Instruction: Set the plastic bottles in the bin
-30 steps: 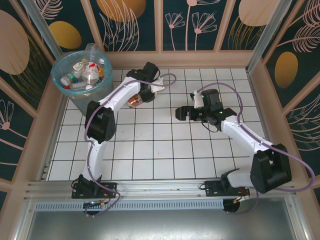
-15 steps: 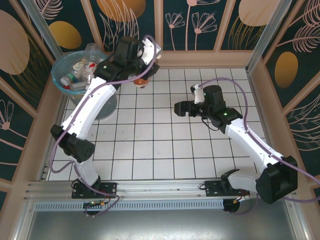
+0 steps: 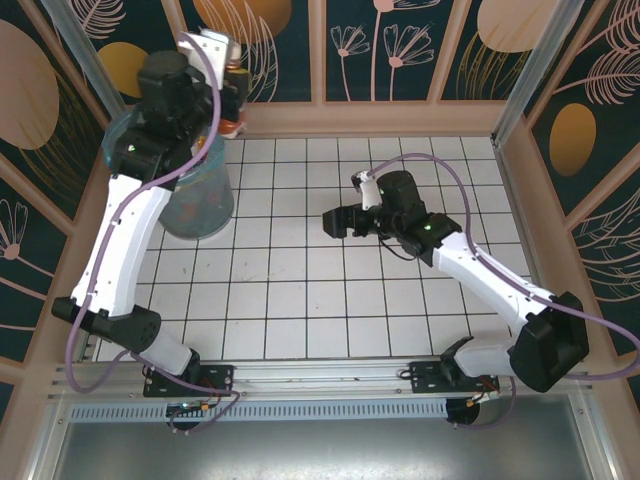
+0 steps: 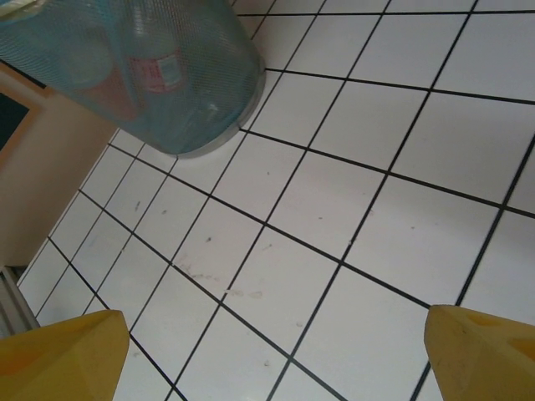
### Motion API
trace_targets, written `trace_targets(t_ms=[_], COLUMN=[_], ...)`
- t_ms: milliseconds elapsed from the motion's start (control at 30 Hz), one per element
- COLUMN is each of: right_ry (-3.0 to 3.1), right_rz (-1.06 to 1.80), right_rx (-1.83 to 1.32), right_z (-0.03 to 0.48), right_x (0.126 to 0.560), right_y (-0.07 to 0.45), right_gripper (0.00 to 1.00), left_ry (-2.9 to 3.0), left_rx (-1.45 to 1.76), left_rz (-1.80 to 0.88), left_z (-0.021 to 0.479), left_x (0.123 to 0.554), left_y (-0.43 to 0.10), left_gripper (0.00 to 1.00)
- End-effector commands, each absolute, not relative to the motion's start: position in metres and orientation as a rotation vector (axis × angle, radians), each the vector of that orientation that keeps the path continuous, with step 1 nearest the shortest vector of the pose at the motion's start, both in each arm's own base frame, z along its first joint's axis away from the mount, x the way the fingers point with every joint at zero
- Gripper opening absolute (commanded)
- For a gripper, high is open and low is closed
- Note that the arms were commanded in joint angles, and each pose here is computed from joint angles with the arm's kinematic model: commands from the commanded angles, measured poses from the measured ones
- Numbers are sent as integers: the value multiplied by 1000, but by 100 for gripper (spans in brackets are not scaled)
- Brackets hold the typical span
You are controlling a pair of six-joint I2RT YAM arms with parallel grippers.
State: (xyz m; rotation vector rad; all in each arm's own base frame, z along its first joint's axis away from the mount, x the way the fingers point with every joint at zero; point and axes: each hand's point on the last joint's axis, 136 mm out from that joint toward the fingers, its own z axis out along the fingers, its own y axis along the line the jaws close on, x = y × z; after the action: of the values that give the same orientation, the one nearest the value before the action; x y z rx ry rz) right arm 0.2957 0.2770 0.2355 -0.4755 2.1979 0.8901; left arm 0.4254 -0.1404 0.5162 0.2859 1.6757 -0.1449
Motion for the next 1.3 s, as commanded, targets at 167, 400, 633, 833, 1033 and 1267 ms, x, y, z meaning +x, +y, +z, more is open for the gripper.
trace_targets(t_ms=[167,400,633,833,1033,1267], right_ry=[2137,2157,2201,2241,2272,2278], right_rz=[959,983,1005,1015,1021,1015], right_rx=[-496,-500,-502,-512,-501,-499], right_z=[252,243,222,210,199,198], right_x=[298,289,284,280,273,273], right_y=[296,301,306,311,311,313], right_gripper=[92,91,92,92,91,91], left_ry=[1718,1781,1780,1783,1790,1888], left_rx=[-104,-167,-101,-72,-27,58], left_rz=[198,315,325,396,419,281], left_z=[492,449,436,425,412,378], left_x=[447,465,489,506,519,540], left_y=[24,97,110,120,126,108], left_gripper=[0,0,0,0,0,9])
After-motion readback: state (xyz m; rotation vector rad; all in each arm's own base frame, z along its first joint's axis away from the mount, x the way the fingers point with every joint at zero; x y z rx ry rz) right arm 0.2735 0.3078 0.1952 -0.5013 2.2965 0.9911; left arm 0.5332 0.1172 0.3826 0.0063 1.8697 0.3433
